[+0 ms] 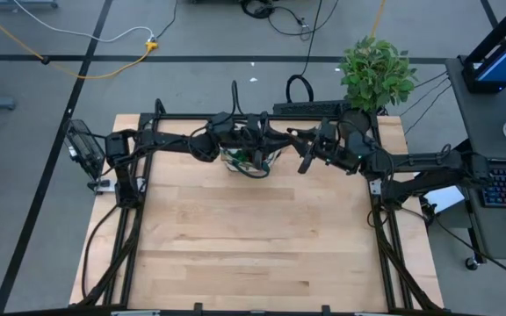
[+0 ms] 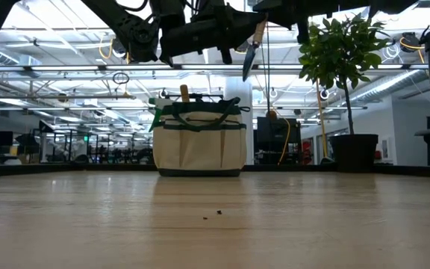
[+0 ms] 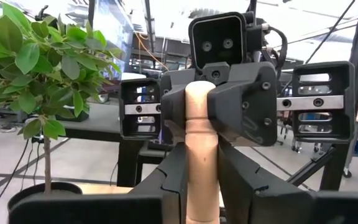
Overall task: Pick & Place Garden tools in Gardening bag
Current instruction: Put the brown trowel into the gardening bag
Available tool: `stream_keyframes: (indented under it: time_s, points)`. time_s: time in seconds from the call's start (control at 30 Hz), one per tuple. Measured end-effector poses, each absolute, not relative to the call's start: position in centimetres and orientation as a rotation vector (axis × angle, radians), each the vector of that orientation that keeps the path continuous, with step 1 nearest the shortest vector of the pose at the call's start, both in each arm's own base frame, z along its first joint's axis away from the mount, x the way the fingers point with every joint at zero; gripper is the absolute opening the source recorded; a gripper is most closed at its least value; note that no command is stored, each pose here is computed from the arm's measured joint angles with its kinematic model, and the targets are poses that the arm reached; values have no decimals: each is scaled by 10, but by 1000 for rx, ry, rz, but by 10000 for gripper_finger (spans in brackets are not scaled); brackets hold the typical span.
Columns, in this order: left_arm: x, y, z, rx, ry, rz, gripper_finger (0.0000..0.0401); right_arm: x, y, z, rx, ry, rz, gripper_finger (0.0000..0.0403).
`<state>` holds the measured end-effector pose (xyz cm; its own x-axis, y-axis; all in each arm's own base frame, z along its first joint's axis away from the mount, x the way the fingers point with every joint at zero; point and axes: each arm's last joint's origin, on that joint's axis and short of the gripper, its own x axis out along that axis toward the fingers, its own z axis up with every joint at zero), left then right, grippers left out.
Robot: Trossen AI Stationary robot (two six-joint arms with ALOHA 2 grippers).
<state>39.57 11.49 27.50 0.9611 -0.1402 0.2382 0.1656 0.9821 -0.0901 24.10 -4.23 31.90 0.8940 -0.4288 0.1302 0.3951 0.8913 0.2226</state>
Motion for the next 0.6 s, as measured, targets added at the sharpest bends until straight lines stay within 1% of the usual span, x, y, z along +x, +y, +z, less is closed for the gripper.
stream_keyframes:
  time_s: [0.07, 0.23, 0.37, 0.47, 0.6]
  points:
    - [395, 118, 275, -123, -231, -162, 81, 241, -42, 320, 199, -189, -429, 57]
    - [387, 137, 276, -167, -217, -180, 185, 240, -43, 323, 194, -220, -442, 57]
    - [373, 159, 281, -214, -169, -199, 249, 240, -43, 323, 177, -220, -440, 57]
    - [359, 173, 289, -262, -108, -203, 279, 239, -46, 323, 175, -225, -451, 57]
    - [334, 189, 299, -359, 3, -182, 300, 241, -53, 322, 171, -226, -460, 57]
